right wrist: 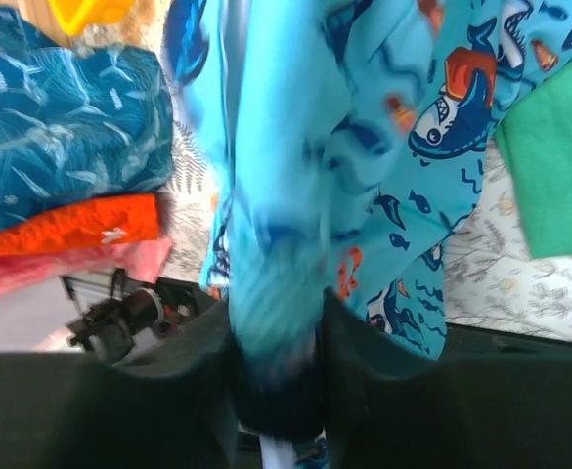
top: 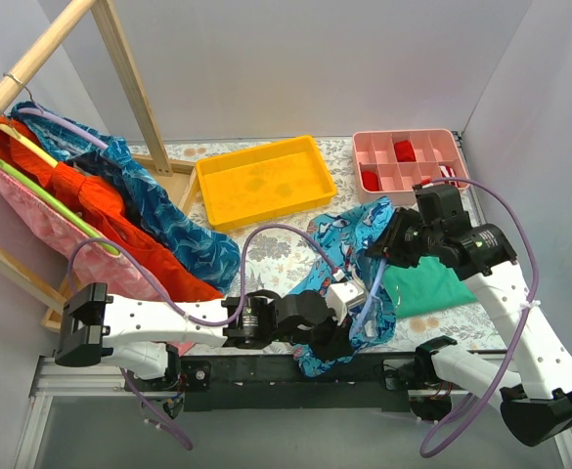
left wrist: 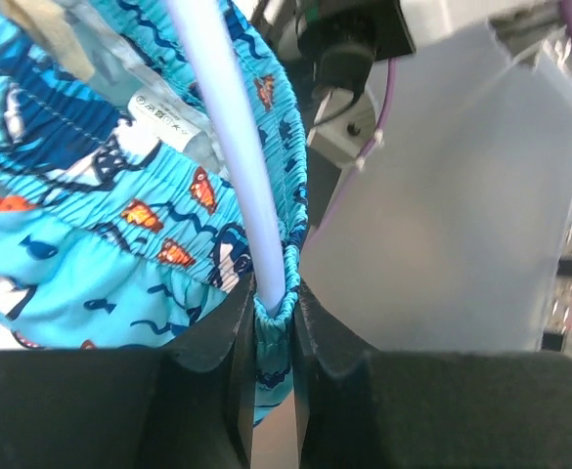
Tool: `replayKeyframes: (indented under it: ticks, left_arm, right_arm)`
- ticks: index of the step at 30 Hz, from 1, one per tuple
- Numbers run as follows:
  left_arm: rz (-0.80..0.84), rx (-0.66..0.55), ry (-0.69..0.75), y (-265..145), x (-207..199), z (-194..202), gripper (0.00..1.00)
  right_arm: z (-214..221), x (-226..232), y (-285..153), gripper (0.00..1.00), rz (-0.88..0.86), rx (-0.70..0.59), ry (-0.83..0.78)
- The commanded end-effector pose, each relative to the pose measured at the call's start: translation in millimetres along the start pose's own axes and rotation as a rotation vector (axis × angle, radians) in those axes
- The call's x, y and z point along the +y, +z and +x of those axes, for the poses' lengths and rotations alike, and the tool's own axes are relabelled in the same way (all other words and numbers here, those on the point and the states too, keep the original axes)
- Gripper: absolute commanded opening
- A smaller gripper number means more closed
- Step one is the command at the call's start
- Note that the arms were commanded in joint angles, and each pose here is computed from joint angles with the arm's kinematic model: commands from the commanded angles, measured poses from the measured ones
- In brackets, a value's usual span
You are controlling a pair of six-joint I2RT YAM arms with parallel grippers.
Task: Place the shorts on the hanger
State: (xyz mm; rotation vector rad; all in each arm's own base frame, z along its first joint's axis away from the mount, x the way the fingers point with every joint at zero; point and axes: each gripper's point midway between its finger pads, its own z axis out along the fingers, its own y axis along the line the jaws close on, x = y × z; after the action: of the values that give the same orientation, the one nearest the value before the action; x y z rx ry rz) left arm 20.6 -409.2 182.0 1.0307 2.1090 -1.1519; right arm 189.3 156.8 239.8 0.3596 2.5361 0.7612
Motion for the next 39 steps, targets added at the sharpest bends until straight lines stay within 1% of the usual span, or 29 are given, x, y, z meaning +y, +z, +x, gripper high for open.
replayKeyframes:
  ticks: [1,2,3,5,8,10,13,14,15,16,18,19,21,25,26,28,29,30,31,32,33,35,37,39]
  left_arm:
    - [-0.05,-0.156,-0.092,-2.0,5.6,-31.8,0.0]
    - [-0.054,-0.166,-0.095,-3.0,6.9,-32.8,0.0]
    - [-0.059,-0.178,-0.102,-3.5,7.7,-34.6,0.0]
    - [-0.069,-0.215,-0.111,-3.7,9.1,-42.3,0.0]
    - [-0.107,-0.277,-0.132,-3.6,14.2,-55.8,0.0]
    - [-0.117,-0.323,-0.142,-5.0,12.4,-70.4,0.0]
    - [-0.15,-0.419,-0.144,-10.6,9.7,-102.4,0.0]
    - [-0.183,-0.455,-0.148,-13.0,13.6,-111.8,0.0]
    - [-0.195,-0.479,-0.148,-15.9,13.2,-120.2,0.0]
    - [-0.185,-0.536,-0.155,-20.2,5.7,-140.5,0.0]
    - [-0.233,-0.604,-0.156,-27.5,9.4,-162.2,0.0]
    - [-0.238,-0.646,-0.156,-35.0,4.2,-181.9,0.0]
    - [-0.298,-0.689,-0.177,-35.3,16.6,-202.6,0.0]
    - [-0.309,-0.776,-0.198,-49.3,33.2,-251.5,0.0]
    - [-0.311,-0.824,-0.195,-61.0,34.7,-274.1,0.0]
    - [-0.371,-0.856,-0.178,-63.0,45.4,-293.6,0.0]
    - [-0.38,-0.905,-0.187,-73.3,49.9,-317.3,0.0]
    - [-0.398,-0.931,-0.194,-79.9,62.3,-330.4,0.0]
    - [-0.401,-0.96,-0.2,-86.3,66.1,-341.2,0.0]
    - [-0.4,-1.01,-0.202,-96.2,66.5,-360.6,0.0]
    - [-0.435,-1.048,-0.211,-106.8,78.8,-372.2,0.0]
    - [-0.463,-1.176,-0.23,-140.1,88.3,-410.4,0.0]
    - [-0.485,-1.294,-0.263,-171.5,95.5,-435.2,0.0]
    - [-0.511,-1.383,-0.294,-196.4,112.6,-450.1,0.0]
  right_arm:
    - [-12.4,22.8,-18.2,0.55,-0.101,-0.072,-0.037]
    - [-12.7,20.3,-17.6,0.75,-0.094,-0.077,-0.052]
    - [-14.1,18.8,-18.3,0.85,-0.087,-0.088,-0.061]
    - [-16.4,19.0,-21.1,0.99,-0.086,-0.102,-0.076]
    - [-21.5,20.3,-26.4,0.99,-0.078,-0.122,-0.096]
    - [-30.7,28.5,-36.3,0.99,-0.091,-0.157,-0.114]
    - [-48.4,37.9,-57.4,0.99,-0.077,-0.229,-0.121]
    - [-54.0,39.8,-63.4,0.99,-0.07,-0.253,-0.122]
    - [-62.9,35.0,-71.6,0.99,-0.026,-0.299,-0.115]
    - [-74.5,42.6,-87.7,0.99,-0.031,-0.354,-0.116]
    - [-92.5,38.8,-108.7,0.99,0.022,-0.456,-0.098]
    - [-99.1,42.9,-126.1,0.99,0.013,-0.508,-0.091]
    - [-108.9,39.7,-141.8,0.98,0.034,-0.583,-0.068]
    - [-114.3,41.9,-167.0,0.99,0.002,-0.672,-0.044]
    - [-114.8,41.3,-166.6,0.99,-0.001,-0.68,-0.039]
    - [-113.2,39.7,-168.6,0.99,-0.013,-0.692,-0.029]
    - [-112.2,38.0,-162.8,0.99,-0.01,-0.684,-0.026]
    - [-110.2,37.7,-161.4,0.99,-0.015,-0.679,-0.027]
    - [-109.5,37.6,-157.8,0.99,-0.017,-0.671,-0.027]
    - [-106.5,35.9,-151.8,0.99,-0.014,-0.652,-0.024]
    - [-105.9,35.2,-147.5,0.99,-0.011,-0.642,-0.024]
    - [-100.9,32.3,-136.1,0.99,-0.014,-0.617,-0.025]
    - [-95.3,27.0,-122.6,0.99,-0.006,-0.586,-0.027]
    - [-91.0,25.1,-112.5,0.98,-0.011,-0.561,-0.027]
